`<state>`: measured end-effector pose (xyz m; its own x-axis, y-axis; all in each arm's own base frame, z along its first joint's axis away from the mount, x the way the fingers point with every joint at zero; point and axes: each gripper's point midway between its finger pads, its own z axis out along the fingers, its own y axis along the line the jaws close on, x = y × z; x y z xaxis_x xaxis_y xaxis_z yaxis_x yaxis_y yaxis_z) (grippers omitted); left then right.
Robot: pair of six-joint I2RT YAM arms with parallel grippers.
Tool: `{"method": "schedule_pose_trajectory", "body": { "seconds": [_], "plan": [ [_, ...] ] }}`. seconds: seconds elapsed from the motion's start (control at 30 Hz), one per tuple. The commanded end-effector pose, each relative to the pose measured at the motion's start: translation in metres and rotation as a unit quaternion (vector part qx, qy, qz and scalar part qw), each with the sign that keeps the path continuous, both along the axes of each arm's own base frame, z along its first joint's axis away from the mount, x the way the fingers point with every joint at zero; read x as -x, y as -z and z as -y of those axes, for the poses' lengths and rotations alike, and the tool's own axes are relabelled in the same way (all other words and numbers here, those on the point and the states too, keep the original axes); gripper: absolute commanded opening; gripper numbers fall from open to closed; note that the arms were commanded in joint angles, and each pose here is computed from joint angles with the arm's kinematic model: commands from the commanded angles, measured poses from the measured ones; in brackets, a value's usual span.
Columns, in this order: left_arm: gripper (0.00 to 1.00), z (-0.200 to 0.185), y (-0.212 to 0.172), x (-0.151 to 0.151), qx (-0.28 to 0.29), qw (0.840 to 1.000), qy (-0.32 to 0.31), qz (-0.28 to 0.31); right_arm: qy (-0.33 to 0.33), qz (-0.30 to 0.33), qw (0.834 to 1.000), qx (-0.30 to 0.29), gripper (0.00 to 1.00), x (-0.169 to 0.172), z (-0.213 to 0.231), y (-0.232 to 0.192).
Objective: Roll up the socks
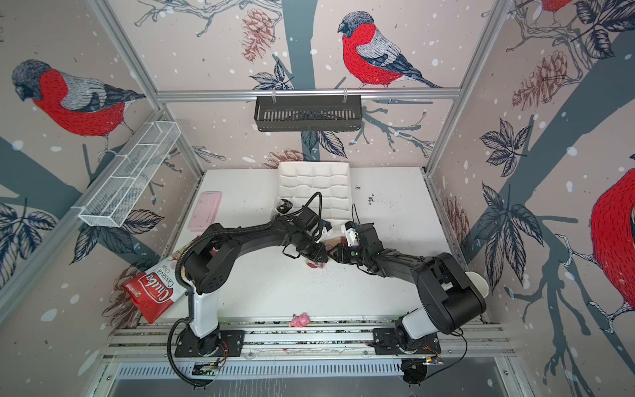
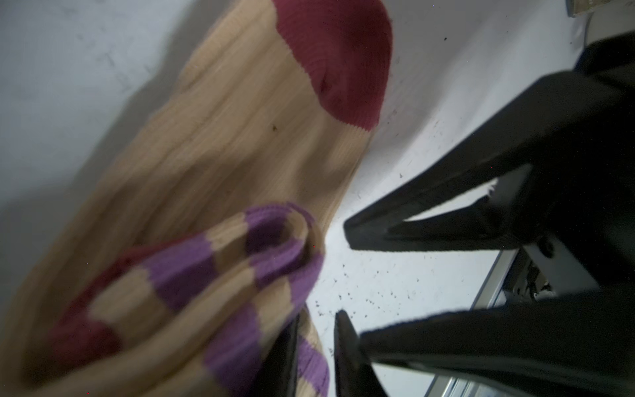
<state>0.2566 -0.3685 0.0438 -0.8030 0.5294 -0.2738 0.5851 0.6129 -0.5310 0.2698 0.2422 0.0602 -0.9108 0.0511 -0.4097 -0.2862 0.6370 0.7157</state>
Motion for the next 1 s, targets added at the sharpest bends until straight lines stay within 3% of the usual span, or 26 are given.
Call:
{"method": "schedule_pose_trajectory", "body": {
  "seconds": [0.0, 0.33, 0.47, 0.57, 0.77, 0.97],
  "plan": [
    [0.22, 0.006, -0.010, 0.000, 0.025, 1.000, 0.014, 0.007, -0.004, 0.026, 1.000, -0.007, 0.37, -0.011, -0.007, -0.008],
    [0.22, 0.005, -0.013, -0.001, 0.043, 0.999, 0.015, 0.006, -0.006, 0.013, 1.000, 0.001, 0.36, -0.014, -0.018, 0.004],
    [0.22, 0.004, -0.022, -0.002, 0.059, 0.998, 0.014, 0.012, -0.009, 0.018, 1.000, -0.003, 0.15, -0.017, -0.023, 0.002],
    [0.24, 0.002, -0.033, -0.002, 0.074, 0.997, 0.012, 0.017, -0.009, 0.028, 1.000, -0.004, 0.06, -0.021, -0.025, -0.003],
    [0.26, -0.012, -0.055, -0.008, 0.087, 0.995, -0.006, 0.038, -0.004, 0.054, 0.998, 0.016, 0.04, -0.031, -0.023, -0.013],
    [0.28, -0.042, -0.050, -0.022, 0.059, 0.995, -0.054, 0.054, -0.004, 0.067, 0.997, 0.043, 0.04, -0.041, -0.021, -0.013]
  ]
}}
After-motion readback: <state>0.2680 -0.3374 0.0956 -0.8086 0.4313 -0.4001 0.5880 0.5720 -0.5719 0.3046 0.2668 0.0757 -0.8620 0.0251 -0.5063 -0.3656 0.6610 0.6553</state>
